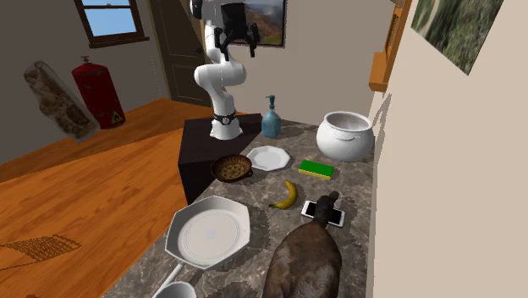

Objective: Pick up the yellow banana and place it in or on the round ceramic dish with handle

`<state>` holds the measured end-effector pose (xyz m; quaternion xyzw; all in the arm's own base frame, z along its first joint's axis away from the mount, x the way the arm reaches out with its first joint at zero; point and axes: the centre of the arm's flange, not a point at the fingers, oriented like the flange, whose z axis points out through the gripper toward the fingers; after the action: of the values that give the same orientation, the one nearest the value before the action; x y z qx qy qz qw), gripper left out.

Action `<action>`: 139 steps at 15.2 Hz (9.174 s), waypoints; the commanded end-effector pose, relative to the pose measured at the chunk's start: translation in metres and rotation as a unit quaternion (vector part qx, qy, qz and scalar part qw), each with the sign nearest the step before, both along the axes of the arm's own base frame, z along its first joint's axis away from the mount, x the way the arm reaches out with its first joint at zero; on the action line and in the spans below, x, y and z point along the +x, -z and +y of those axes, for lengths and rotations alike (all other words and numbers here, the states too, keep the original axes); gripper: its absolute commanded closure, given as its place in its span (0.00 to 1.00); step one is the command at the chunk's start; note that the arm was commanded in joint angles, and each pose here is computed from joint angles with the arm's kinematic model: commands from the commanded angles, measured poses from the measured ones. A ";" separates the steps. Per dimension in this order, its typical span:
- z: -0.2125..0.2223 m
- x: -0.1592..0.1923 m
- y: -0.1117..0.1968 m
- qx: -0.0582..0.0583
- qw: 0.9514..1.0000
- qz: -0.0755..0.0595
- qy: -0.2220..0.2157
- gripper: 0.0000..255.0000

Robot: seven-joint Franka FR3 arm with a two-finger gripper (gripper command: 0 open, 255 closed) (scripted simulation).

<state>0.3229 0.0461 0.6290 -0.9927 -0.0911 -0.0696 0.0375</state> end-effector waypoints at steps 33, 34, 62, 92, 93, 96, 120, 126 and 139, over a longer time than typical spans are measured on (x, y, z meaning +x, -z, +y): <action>0.137 0.206 0.349 -0.002 0.991 0.047 0.125 0.00; 0.141 0.212 0.361 -0.002 0.990 0.048 0.129 0.00; 0.153 0.234 0.436 -0.002 0.989 0.053 0.141 1.00; 0.100 0.175 0.312 -0.002 0.989 0.053 0.141 1.00; 0.091 0.166 0.312 -0.002 0.989 0.053 0.141 1.00; 0.064 0.136 0.310 -0.002 0.989 0.053 0.141 1.00; -0.020 0.044 0.378 -0.002 0.989 0.053 0.141 1.00; -0.020 0.044 0.386 -0.002 0.989 0.053 0.141 1.00; -0.023 0.042 0.336 -0.002 0.989 0.053 0.141 0.00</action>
<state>0.3654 0.0228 0.2803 -0.9979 0.0521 -0.0224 0.0299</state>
